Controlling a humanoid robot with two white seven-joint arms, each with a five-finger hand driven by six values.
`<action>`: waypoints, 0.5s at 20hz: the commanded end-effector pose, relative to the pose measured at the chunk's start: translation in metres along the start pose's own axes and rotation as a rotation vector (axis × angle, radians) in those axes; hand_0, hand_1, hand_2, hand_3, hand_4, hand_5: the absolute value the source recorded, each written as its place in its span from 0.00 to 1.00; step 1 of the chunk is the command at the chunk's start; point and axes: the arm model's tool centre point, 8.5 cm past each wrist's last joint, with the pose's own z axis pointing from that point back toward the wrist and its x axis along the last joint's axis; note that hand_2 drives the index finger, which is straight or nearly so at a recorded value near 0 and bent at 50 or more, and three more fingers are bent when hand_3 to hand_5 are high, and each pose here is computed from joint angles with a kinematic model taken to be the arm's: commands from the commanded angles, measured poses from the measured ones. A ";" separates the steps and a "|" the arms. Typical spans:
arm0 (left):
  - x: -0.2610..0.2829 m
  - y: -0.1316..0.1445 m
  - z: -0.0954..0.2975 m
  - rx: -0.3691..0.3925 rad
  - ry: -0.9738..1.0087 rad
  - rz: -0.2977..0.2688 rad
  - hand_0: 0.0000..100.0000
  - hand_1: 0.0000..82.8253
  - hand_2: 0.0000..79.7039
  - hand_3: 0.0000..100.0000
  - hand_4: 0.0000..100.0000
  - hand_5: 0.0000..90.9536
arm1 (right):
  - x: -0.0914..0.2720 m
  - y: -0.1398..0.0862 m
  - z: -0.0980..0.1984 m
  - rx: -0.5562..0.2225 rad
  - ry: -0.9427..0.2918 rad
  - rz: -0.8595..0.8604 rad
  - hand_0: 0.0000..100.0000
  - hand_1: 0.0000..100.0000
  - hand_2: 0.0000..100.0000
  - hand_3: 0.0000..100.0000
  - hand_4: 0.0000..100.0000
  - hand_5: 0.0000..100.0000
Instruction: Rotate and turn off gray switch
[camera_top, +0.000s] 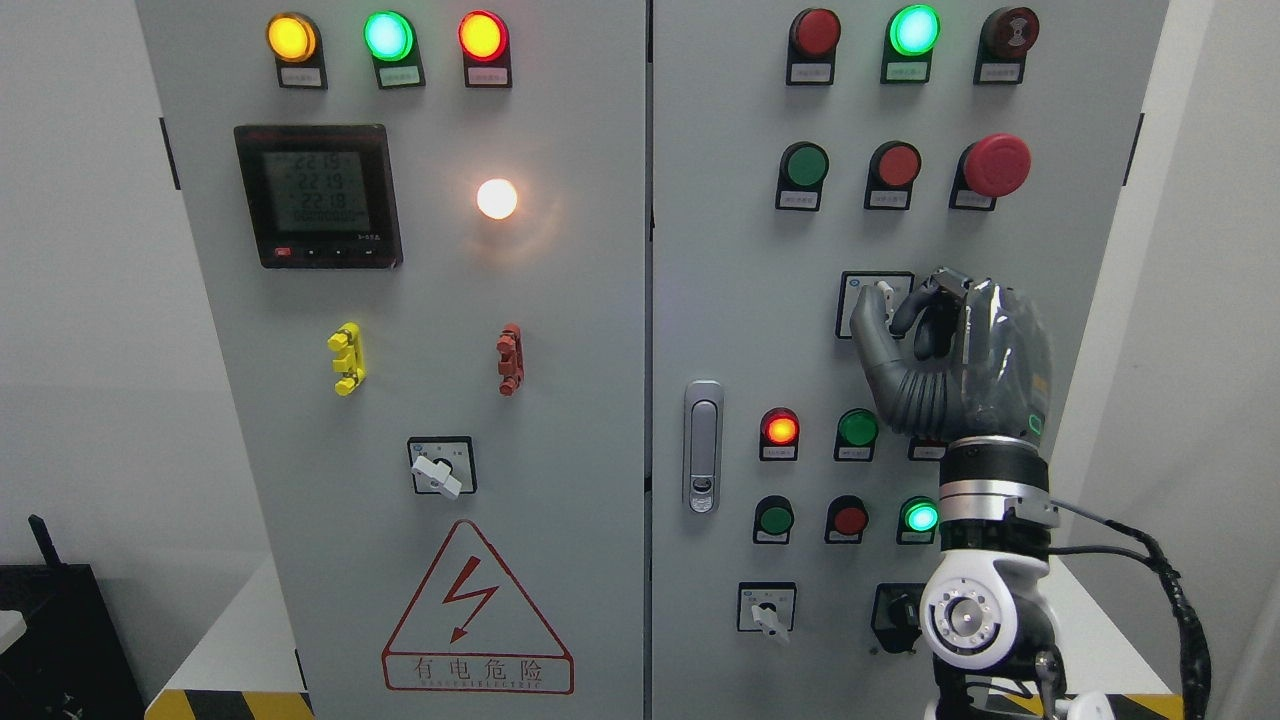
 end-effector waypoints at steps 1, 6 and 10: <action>0.015 0.000 -0.001 0.001 -0.033 0.029 0.12 0.47 0.00 0.00 0.00 0.00 | -0.007 -0.005 -0.001 -0.013 0.020 0.002 0.56 0.49 0.76 1.00 1.00 1.00; 0.015 0.000 -0.001 0.001 -0.033 0.027 0.12 0.47 0.00 0.00 0.00 0.00 | -0.006 -0.004 -0.001 -0.010 0.013 -0.002 0.51 0.44 0.77 1.00 1.00 1.00; 0.015 0.000 -0.001 0.001 -0.034 0.029 0.12 0.47 0.00 0.00 0.00 0.00 | -0.006 -0.005 -0.001 -0.011 0.012 -0.002 0.37 0.45 0.77 1.00 1.00 1.00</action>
